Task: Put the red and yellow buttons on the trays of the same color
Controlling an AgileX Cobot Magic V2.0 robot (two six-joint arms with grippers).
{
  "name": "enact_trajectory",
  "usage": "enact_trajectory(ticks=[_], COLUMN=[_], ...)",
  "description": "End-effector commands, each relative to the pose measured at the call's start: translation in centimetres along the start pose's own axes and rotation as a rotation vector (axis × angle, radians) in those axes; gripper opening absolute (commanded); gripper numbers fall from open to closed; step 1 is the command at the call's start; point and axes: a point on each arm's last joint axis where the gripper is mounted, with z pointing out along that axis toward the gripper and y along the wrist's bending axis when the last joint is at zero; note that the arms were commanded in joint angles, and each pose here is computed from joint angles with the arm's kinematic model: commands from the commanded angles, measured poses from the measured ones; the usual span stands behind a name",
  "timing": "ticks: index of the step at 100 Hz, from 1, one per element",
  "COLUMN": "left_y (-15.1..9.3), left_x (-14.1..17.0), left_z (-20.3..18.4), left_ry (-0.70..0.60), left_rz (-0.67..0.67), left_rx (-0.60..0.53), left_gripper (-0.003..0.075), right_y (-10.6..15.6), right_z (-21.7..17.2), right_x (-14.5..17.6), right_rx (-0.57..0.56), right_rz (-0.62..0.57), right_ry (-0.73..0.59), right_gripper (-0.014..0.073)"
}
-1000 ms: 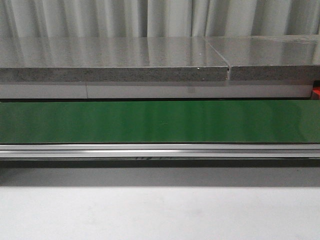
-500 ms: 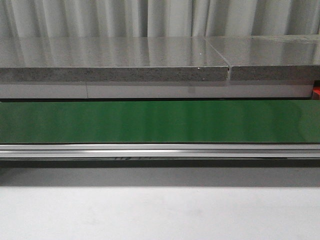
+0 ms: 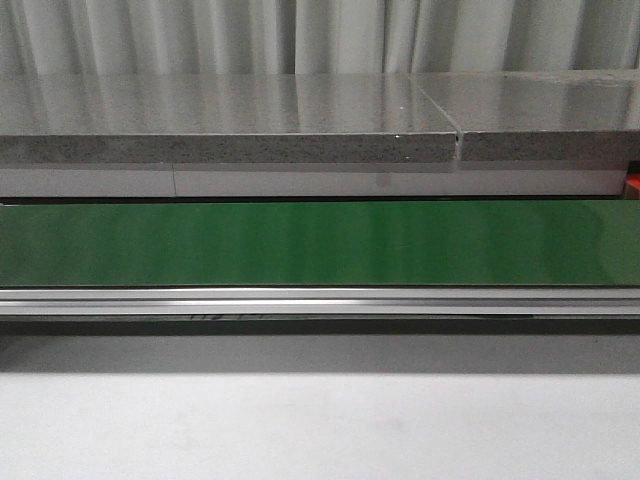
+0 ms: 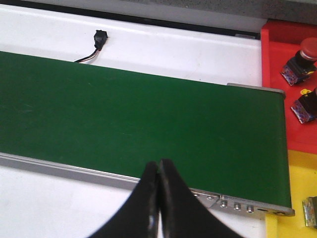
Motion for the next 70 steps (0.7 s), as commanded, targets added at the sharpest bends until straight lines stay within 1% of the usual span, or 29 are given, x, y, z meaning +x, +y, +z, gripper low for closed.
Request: enact_trajectory(ticks=[1, 7, 13, 15, 28, 35, 43, 53, 57, 70], left_y=[-0.2, -0.2, -0.3, -0.3, -0.2, -0.2, 0.1, 0.7, 1.0, 2.1], left_x=[-1.5, -1.5, -1.5, -1.5, -1.6, -2.1, -3.2, -5.3, -5.9, -8.1], left_z=[-0.3, -0.3, -0.3, -0.3, -0.3, -0.4, -0.3, 0.2, 0.9, 3.8], left_ry=[-0.095, -0.095, -0.099, -0.099, -0.1, -0.107, -0.12, -0.125, -0.092, 0.031], left_rz=[-0.003, -0.003, -0.007, -0.009, 0.003, -0.016, -0.072, -0.143, -0.173, -0.196], left_rx=[0.021, 0.021, 0.023, 0.024, 0.018, 0.005, -0.033, -0.127, -0.17, -0.291], left_gripper=[0.0371, 0.0489, 0.0552, 0.0558, 0.0557, 0.0557, 0.0556, 0.0556, 0.0556, 0.0557], right_y=[-0.1, -0.1, -0.1, -0.1, -0.1, -0.1, -0.1, -0.1, -0.1, -0.1], right_z=[-0.6, -0.6, -0.6, -0.6, -0.6, -0.6, -0.6, -0.6, -0.6, -0.6], right_x=[-1.2, -1.2, -1.2, -1.2, -1.2, -1.2, -1.2, -1.2, -1.2, -1.2], right_rx=[0.015, 0.015, 0.015, 0.015, 0.015, 0.015, 0.015, 0.015, 0.015, 0.015], right_rz=[-0.015, -0.015, -0.015, -0.015, -0.015, -0.015, -0.015, -0.015, -0.015, -0.015], right_ry=[-0.086, -0.086, -0.086, -0.086, -0.086, -0.086, -0.086, -0.086, -0.086, -0.086], right_gripper=[-0.0068, -0.0068, -0.0068, -0.0068, -0.0068, -0.0068, -0.0068, -0.0068, -0.0068, -0.0068])
